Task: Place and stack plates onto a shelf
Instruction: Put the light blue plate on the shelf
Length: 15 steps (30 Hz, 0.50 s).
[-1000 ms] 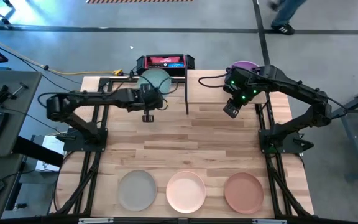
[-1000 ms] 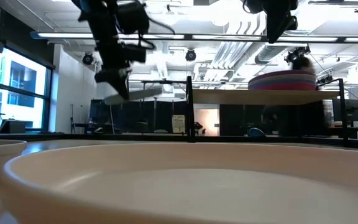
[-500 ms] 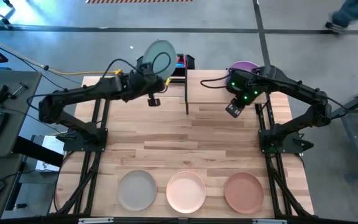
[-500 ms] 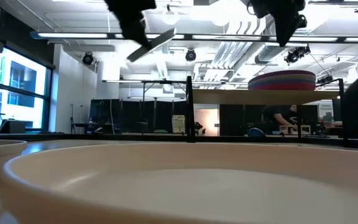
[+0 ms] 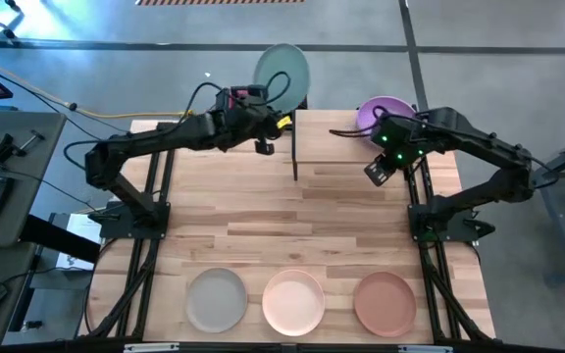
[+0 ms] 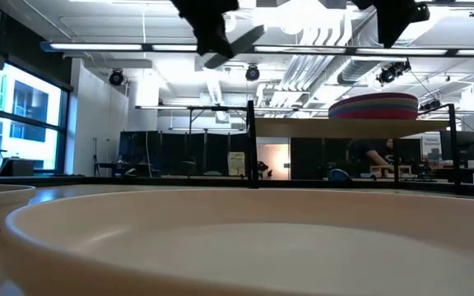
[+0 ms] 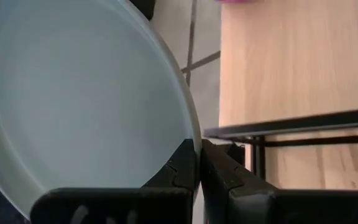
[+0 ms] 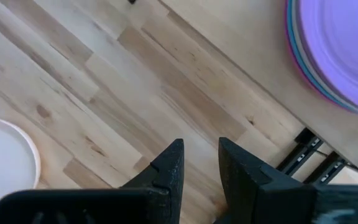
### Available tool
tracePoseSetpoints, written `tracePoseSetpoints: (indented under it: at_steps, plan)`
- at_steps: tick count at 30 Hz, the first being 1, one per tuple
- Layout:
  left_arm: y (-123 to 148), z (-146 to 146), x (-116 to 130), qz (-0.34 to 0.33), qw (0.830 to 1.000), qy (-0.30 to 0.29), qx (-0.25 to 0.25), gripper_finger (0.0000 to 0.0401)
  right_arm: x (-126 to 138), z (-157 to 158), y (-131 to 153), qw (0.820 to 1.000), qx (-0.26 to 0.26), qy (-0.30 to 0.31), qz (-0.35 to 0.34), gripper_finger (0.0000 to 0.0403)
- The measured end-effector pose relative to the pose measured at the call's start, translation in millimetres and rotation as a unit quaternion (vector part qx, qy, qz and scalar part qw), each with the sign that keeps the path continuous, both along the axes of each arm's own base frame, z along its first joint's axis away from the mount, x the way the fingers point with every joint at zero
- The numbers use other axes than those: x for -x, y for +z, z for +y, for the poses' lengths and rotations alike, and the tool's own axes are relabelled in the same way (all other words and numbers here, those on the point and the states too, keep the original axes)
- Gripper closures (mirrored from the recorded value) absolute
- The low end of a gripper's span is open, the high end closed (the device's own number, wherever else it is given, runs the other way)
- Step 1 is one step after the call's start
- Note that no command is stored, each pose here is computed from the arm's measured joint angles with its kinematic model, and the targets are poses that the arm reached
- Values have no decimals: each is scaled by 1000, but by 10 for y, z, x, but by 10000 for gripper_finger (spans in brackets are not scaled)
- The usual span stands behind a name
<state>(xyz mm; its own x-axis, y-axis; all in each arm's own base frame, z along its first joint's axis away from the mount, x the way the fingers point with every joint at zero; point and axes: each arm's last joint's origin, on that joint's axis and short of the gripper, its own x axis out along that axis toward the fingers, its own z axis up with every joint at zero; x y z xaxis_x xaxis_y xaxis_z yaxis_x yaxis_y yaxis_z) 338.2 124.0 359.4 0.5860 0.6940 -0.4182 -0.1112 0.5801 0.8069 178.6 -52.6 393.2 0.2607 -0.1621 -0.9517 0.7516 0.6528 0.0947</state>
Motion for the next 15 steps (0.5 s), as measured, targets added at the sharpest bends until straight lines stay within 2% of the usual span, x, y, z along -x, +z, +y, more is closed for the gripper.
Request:
tracePoseSetpoints:
  at_steps: [5,15]
  plan:
    - [-55,-6,-242,0,998,-55,-8,400,23,85,26,1000,8,-20,-10,325]
    - [-238,-39,-715,15,995,-98,0,400,-4,186,25,1000,16,-19,-12,325]
